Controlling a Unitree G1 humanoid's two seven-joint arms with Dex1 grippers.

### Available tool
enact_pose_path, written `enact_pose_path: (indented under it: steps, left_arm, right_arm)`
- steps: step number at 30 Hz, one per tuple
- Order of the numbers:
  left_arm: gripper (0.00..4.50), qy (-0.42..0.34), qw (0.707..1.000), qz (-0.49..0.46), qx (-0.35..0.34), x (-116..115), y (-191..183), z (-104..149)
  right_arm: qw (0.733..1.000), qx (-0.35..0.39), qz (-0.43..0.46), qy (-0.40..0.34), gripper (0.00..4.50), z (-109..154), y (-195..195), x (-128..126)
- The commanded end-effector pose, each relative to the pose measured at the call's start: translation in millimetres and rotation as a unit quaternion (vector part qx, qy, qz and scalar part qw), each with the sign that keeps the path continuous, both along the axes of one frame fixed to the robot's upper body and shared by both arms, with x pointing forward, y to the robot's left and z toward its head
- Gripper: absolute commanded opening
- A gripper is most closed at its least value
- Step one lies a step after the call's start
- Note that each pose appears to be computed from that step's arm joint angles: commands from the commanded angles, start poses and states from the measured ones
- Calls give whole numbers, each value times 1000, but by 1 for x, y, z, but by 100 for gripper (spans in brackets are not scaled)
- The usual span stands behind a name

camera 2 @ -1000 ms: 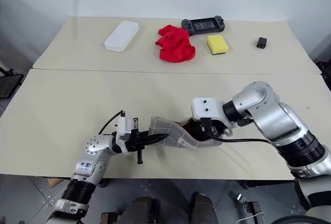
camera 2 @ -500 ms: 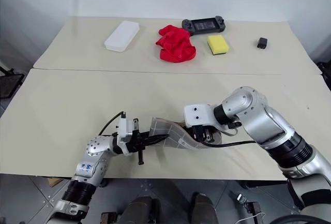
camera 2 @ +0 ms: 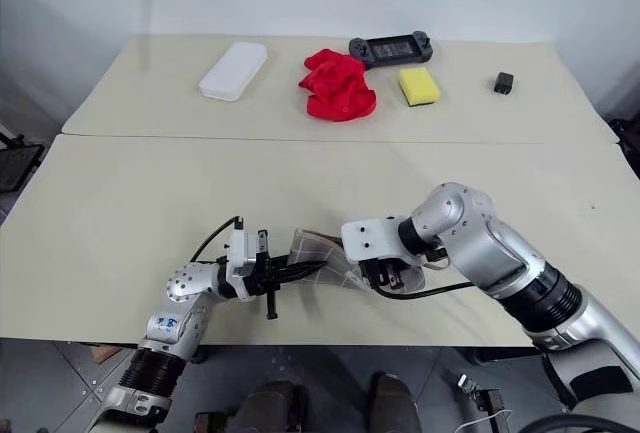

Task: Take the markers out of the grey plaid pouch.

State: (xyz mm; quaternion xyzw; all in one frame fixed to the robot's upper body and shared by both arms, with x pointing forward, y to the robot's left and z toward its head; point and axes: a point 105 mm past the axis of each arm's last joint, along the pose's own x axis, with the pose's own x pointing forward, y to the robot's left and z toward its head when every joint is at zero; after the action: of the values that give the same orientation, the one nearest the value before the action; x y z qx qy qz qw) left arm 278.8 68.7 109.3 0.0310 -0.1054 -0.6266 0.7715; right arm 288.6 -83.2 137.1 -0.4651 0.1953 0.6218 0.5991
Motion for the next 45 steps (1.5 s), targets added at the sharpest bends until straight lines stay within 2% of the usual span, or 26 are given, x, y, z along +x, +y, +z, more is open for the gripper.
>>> enact_pose_path:
  steps: [1,3,7,13,16,18,23,26,31,40,45]
  left_arm:
    - [0,-8,1000,5,-1,-2,-1,-1]
    - [0,-10,1000,5,1,-3,0,-1]
    - [0,-18,1000,7,5,-5,3,-2]
    - [0,-37,999,25,6,-4,9,1]
    - [0,-44,998,34,7,-4,11,2]
    - [0,-48,998,41,7,-3,13,2]
    - [0,-53,997,58,3,-2,16,2]
    - [0,-54,996,67,0,-1,17,3]
    - [0,-57,996,74,1,-2,19,4]
    - [0,-55,995,80,8,-4,25,3]
    - [0,-51,995,81,8,-5,24,2]
  right_arm:
    - [1000,-19,-15,15,130,-26,4,-3]
    - [999,-23,-15,23,130,-30,3,-5]
    - [999,-24,-7,28,60,-30,1,-9]
    - [1000,17,-11,6,60,-13,2,-1]
    - [995,95,-27,11,60,12,3,1]
    - [992,129,14,0,60,25,3,-3]
    - [976,205,73,-10,60,42,-10,-9]
    - [964,253,78,-17,60,48,-21,-4]
    - [963,262,53,-21,60,41,-42,10]
    - [975,192,10,-110,60,38,-66,39]
    - [960,270,45,-63,60,56,-45,21]
